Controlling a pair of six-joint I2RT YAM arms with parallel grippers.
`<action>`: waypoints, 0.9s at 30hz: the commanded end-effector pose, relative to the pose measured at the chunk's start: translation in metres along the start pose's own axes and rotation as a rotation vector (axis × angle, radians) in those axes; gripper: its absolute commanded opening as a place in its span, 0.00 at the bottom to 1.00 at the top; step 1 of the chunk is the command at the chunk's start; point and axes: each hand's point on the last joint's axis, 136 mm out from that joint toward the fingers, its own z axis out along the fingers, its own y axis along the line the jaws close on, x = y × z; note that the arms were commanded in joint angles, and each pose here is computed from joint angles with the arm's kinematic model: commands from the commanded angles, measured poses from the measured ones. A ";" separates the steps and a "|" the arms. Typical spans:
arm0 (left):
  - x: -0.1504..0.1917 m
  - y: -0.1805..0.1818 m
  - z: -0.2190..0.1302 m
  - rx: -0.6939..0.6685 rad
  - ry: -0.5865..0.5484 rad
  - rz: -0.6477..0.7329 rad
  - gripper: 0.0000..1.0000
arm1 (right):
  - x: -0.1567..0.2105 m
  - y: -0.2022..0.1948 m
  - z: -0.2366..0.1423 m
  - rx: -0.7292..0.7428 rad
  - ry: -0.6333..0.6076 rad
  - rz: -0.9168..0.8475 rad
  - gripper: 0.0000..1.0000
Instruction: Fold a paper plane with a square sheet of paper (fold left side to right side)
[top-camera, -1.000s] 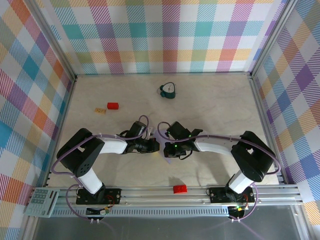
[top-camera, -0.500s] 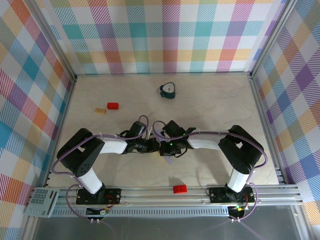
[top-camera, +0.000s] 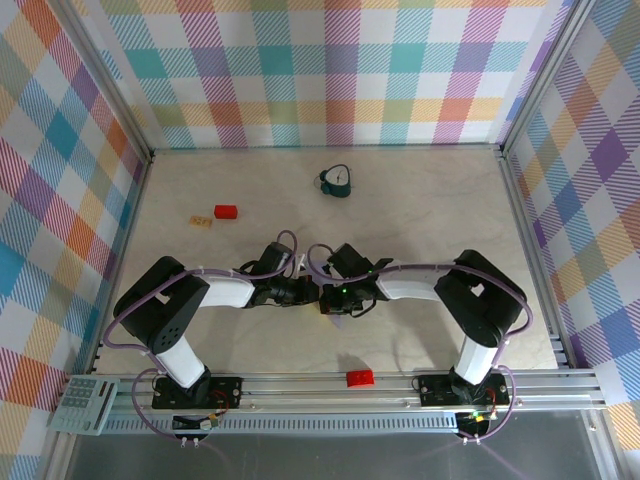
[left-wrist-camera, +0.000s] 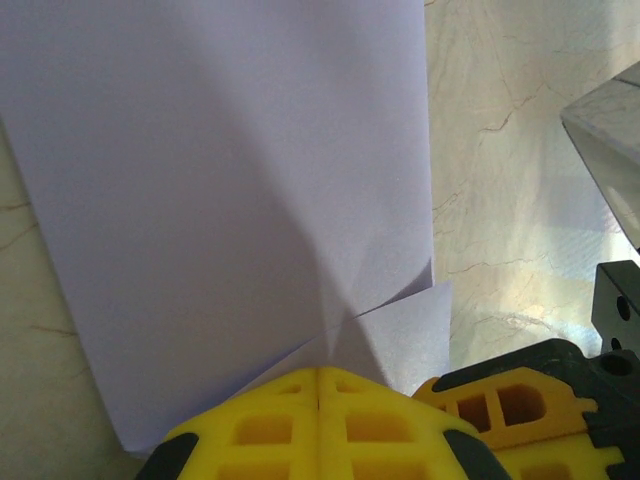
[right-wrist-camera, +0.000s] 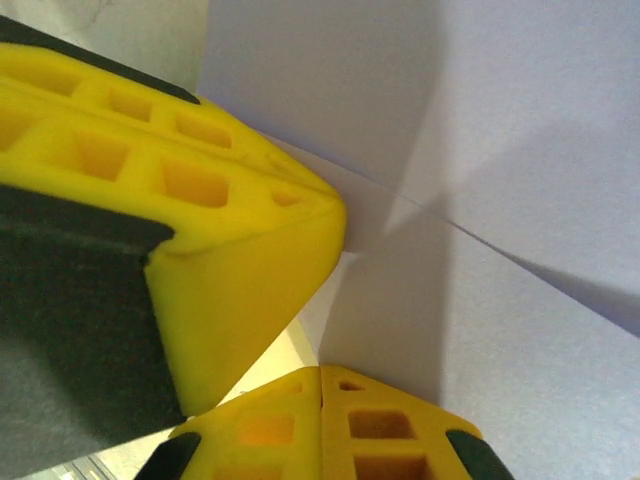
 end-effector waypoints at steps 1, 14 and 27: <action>0.015 0.020 0.005 -0.065 0.032 -0.028 0.00 | 0.035 -0.022 0.002 0.048 0.098 0.063 0.00; 0.009 0.014 0.002 -0.062 0.018 -0.020 0.00 | 0.065 -0.034 -0.022 0.067 0.115 0.087 0.00; -0.013 -0.016 -0.009 0.022 -0.057 -0.007 0.14 | 0.024 -0.013 -0.069 -0.028 -0.046 0.011 0.14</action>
